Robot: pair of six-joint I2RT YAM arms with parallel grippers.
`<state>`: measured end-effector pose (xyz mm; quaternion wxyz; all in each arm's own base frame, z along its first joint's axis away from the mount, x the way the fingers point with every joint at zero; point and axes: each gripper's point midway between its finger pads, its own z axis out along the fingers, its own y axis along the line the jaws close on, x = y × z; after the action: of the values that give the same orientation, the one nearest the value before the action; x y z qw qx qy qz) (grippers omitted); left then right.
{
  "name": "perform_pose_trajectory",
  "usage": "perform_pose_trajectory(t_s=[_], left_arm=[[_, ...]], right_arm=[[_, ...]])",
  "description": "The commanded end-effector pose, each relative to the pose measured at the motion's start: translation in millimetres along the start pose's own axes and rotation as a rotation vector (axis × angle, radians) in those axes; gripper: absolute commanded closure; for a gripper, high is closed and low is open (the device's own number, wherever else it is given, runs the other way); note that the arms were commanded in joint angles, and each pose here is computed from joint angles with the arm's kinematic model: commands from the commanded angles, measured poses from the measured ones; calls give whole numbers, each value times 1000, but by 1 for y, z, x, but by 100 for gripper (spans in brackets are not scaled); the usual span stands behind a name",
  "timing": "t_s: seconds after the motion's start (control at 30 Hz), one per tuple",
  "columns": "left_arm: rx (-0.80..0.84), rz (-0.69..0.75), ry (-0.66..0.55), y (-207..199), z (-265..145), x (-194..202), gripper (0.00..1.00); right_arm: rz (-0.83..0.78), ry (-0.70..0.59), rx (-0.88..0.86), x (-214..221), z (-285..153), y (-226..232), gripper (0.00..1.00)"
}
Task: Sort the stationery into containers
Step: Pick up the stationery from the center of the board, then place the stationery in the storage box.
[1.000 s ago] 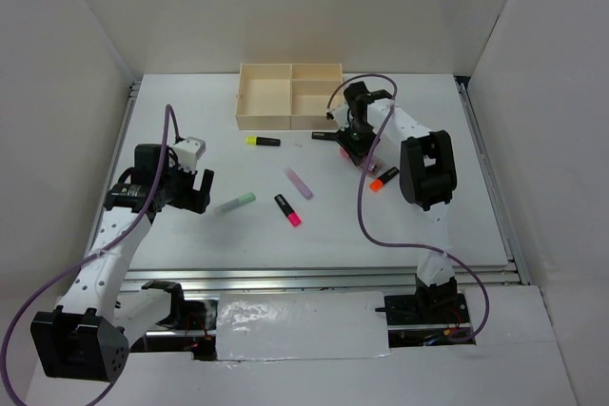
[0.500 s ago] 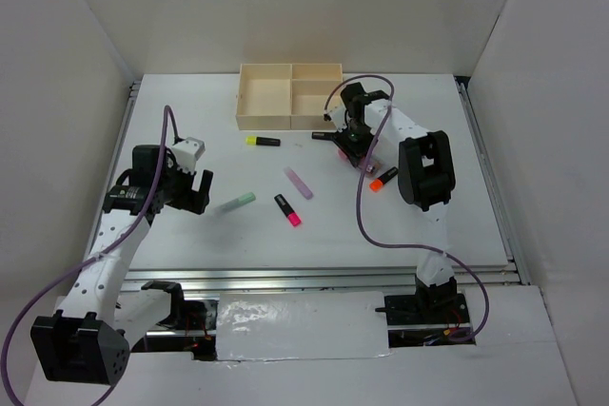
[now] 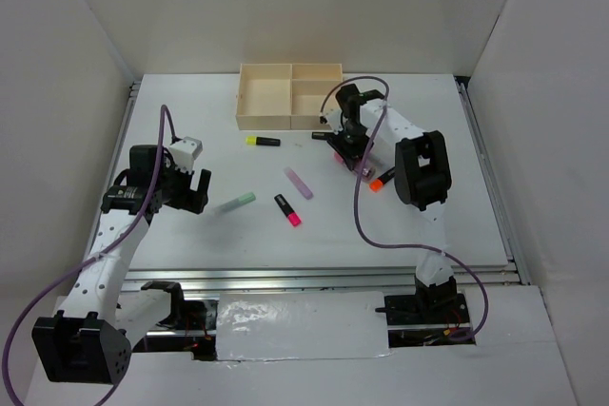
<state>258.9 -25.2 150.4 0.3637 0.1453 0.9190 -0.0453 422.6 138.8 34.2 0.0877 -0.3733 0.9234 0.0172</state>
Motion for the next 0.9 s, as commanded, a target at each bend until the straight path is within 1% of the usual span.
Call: perform_pose_trajectory(t_s=[0.0, 0.07, 0.1, 0.17, 0.27, 0.37, 0.4, 0.53, 0.57, 0.6, 0.63, 0.67, 0.73, 0.77, 0.8, 0.87], left_arm=[[18, 19, -37, -2, -2, -6, 1], [22, 18, -39, -3, -2, -7, 1], [23, 19, -35, -3, -2, -6, 1], [22, 19, -36, -3, -2, -6, 1], [22, 15, -38, -3, -2, -6, 1], [24, 16, -43, -3, -3, -7, 1], [7, -3, -43, 3, -4, -6, 1], [8, -10, -36, 4, -3, -4, 1], [8, -10, -38, 4, -4, -5, 1], [5, -14, -36, 5, -4, -4, 1], [7, -15, -35, 5, -3, -4, 1], [4, -18, -38, 6, -3, -4, 1], [-3, -24, -40, 7, -3, -4, 1], [-4, -27, -42, 7, -3, -5, 1], [-6, -25, -45, 7, -4, -5, 1], [-5, -26, -47, 7, -4, -6, 1]], right_arm=[[35, -58, -69, -14, -18, 21, 100], [58, -106, -82, -23, -31, 24, 100], [67, -157, -96, -31, -43, 26, 100], [116, -224, -115, -43, -57, 27, 100], [192, -335, -171, -59, -90, 35, 100], [239, -393, -200, -72, -110, 40, 100], [248, -416, -203, -74, -118, 41, 100], [308, -508, -222, -80, -141, 41, 100], [338, -559, -243, -84, -154, 42, 100], [354, -580, -257, -86, -160, 43, 100], [391, -601, -278, -87, -166, 40, 100], [432, -660, -316, -96, -183, 42, 100], [498, -720, -348, -103, -199, 36, 100], [518, -783, -369, -113, -212, 33, 100], [593, -797, -404, -118, -219, 33, 100], [658, -863, -417, -132, -233, 26, 100]])
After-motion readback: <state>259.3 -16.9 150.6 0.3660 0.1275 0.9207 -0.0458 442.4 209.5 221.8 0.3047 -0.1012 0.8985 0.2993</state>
